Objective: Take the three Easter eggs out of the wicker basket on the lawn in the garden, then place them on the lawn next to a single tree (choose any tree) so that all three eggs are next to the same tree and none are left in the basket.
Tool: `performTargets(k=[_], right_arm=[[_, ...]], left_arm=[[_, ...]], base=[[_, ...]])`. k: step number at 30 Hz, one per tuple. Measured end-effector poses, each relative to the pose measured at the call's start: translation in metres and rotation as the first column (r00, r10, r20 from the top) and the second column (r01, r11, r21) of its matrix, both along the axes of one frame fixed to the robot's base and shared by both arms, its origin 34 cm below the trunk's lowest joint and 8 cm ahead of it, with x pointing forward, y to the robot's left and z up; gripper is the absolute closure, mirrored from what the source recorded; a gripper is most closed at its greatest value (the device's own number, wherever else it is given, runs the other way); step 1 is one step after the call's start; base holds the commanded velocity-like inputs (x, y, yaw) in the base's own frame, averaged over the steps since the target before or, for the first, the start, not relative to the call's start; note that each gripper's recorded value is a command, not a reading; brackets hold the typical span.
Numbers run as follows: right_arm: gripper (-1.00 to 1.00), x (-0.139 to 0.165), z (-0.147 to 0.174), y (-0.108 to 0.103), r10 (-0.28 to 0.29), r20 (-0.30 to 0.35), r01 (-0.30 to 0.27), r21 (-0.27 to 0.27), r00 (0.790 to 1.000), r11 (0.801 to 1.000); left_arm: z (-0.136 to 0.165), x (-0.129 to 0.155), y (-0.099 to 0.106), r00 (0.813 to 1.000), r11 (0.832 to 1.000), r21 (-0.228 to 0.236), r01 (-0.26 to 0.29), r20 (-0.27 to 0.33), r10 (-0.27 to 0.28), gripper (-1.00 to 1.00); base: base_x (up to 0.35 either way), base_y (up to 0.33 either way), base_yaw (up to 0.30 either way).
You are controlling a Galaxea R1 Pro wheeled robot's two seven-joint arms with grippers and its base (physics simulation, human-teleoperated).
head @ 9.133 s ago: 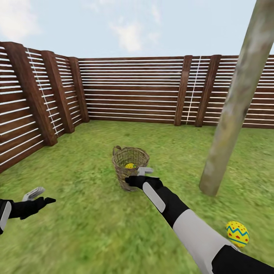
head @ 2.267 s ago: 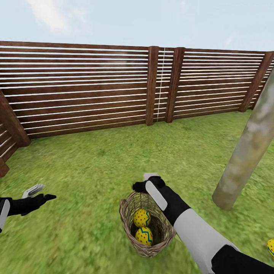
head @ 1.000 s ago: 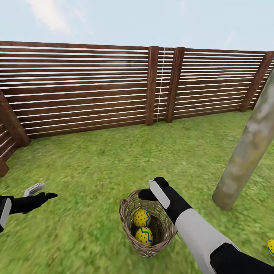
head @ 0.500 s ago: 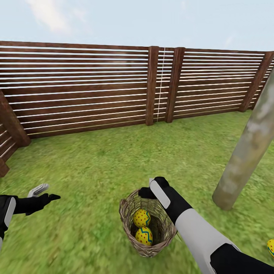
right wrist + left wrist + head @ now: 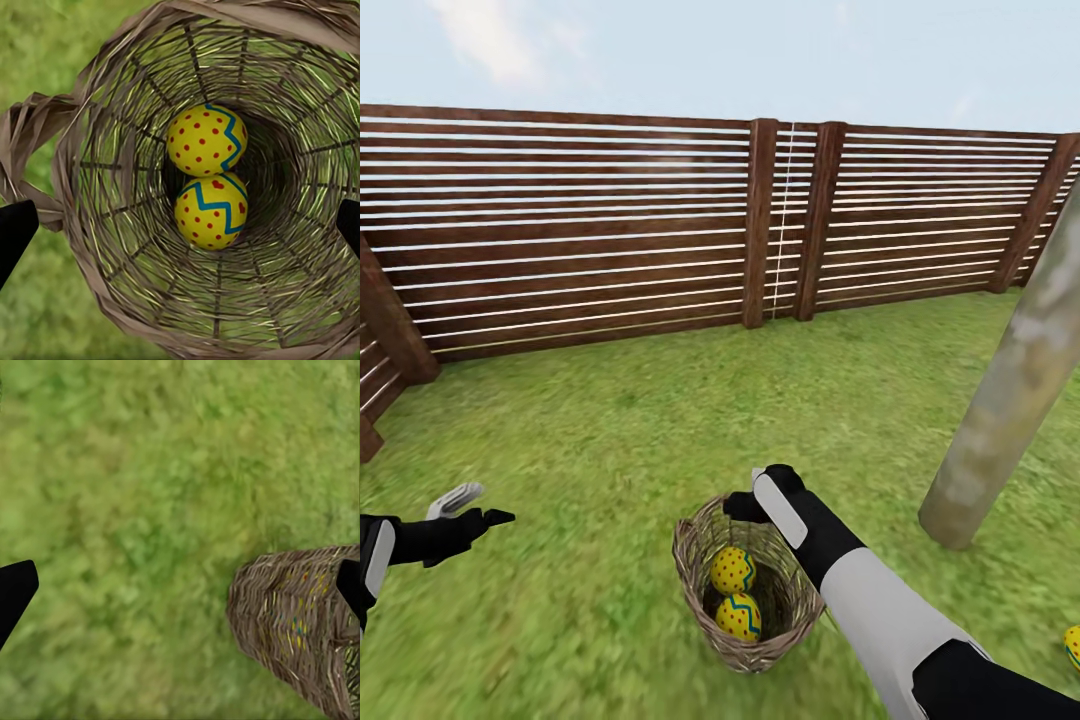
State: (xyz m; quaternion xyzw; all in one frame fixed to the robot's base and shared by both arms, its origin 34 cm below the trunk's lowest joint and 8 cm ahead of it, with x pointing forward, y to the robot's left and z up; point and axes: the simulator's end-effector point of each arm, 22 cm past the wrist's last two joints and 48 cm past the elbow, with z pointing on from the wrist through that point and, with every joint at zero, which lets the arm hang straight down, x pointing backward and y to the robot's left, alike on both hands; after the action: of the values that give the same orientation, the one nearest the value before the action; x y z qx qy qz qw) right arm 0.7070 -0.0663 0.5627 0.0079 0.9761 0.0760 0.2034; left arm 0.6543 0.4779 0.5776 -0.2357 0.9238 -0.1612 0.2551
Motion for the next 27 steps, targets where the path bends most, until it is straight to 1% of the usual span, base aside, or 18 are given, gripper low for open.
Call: performTargets(k=[19,24,27], right_arm=[[-1.00,-0.007,-0.040,0.000,-0.002,0.004,0.002,0.001,1.000,1.000],[-1.00,-0.003,-0.047,0.000,-0.024,0.035,0.024,0.010,0.999,1.000],[-1.00,-0.002,-0.052,0.000,-0.030,0.042,0.030,0.013,0.999,0.999]], left_arm=[[-0.039,-0.008,0.002,1.000,1.000,0.002,-0.002,0.001,0.002,-1.00],[-0.050,-0.011,0.003,1.000,1.000,0.005,-0.002,0.001,0.002,-1.00],[-0.057,-0.012,0.003,1.000,1.000,0.008,-0.002,0.003,0.002,-1.00]], base=[[0.000,0.000,0.000],[0.000,0.000,0.000],[0.000,0.000,0.000]])
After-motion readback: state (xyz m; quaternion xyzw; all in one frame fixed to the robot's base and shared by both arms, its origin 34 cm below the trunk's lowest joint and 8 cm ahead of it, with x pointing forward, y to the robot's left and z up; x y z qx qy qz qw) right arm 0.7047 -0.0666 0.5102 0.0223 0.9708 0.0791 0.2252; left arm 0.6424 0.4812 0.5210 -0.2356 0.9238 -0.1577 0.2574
